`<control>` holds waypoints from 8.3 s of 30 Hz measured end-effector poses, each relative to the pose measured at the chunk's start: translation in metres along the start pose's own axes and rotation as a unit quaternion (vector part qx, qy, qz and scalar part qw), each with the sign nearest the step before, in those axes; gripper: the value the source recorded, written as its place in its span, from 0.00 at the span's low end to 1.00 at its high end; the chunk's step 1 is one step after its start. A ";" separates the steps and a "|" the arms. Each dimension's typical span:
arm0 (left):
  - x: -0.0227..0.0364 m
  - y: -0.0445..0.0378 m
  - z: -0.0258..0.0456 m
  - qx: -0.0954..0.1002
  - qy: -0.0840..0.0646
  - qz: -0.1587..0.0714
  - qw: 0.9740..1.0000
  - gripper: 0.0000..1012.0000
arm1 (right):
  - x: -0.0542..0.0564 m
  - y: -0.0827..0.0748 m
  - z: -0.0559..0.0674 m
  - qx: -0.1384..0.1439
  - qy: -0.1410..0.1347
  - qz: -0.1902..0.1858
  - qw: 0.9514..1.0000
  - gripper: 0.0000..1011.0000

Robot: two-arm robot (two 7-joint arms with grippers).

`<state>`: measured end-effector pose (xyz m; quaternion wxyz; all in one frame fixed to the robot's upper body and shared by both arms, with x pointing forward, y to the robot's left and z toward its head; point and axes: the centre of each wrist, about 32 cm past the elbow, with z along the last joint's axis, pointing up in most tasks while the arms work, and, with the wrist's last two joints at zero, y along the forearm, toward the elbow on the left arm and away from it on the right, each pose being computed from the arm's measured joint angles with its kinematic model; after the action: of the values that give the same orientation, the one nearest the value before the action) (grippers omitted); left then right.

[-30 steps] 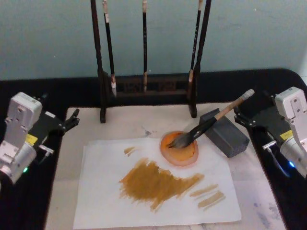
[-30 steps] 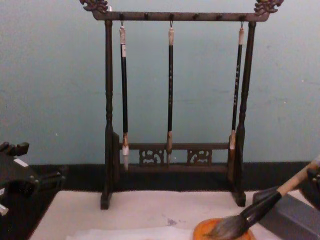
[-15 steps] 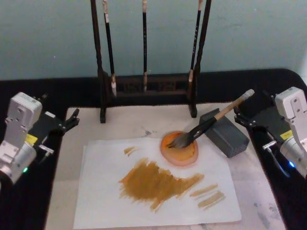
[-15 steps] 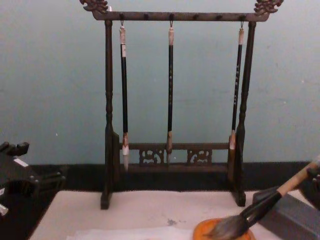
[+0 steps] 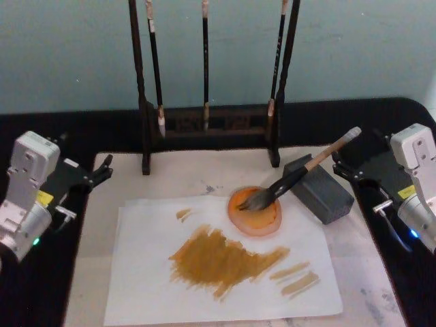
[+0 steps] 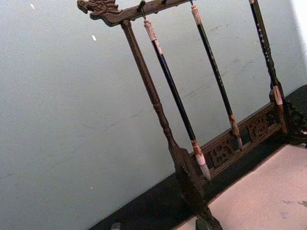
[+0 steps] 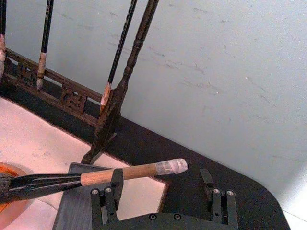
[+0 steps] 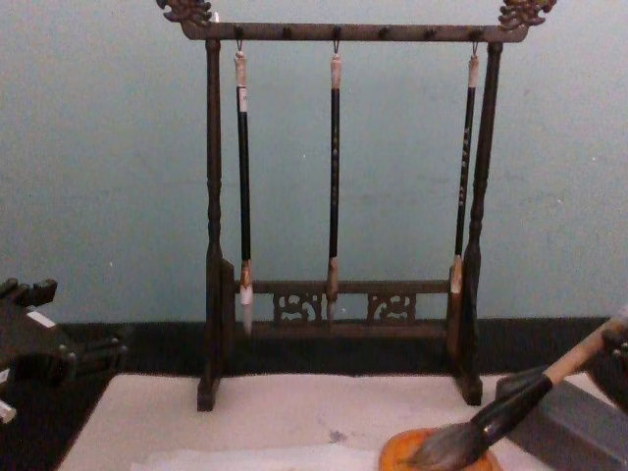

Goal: Pick up the brush from the inkstone, write on the paper, then place the brush back to its original position.

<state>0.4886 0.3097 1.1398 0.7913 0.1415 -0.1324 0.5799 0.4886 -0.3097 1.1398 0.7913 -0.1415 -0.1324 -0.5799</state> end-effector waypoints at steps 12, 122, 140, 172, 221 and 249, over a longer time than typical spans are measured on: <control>0.0000 0.0000 0.0000 0.000 0.000 0.000 1.000 1.00 | -0.001 -0.003 0.005 0.000 0.017 0.005 1.000 0.99; 0.0000 0.0000 0.0000 0.000 0.000 0.000 1.000 1.00 | -0.024 0.037 0.026 -0.078 0.586 -0.034 0.806 0.85; 0.0000 0.0000 0.0000 0.000 0.000 0.000 1.000 1.00 | -0.024 0.037 0.026 -0.078 0.586 -0.033 0.806 0.27; 0.0000 0.0000 0.0000 0.000 0.000 0.000 1.000 1.00 | -0.020 0.035 0.034 -0.048 0.589 -0.025 0.806 0.18; 0.0000 0.0000 0.0000 0.000 0.000 0.000 1.000 1.00 | -0.014 -0.023 0.079 0.165 0.205 0.128 0.956 0.18; 0.0000 0.0000 0.0000 0.000 0.000 0.000 1.000 1.00 | -0.032 -0.066 0.057 0.134 0.125 0.139 0.973 0.18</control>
<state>0.4886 0.3097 1.1398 0.7913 0.1415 -0.1324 0.5799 0.4142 -0.2792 1.1854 0.8863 0.0224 -0.0877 -0.4542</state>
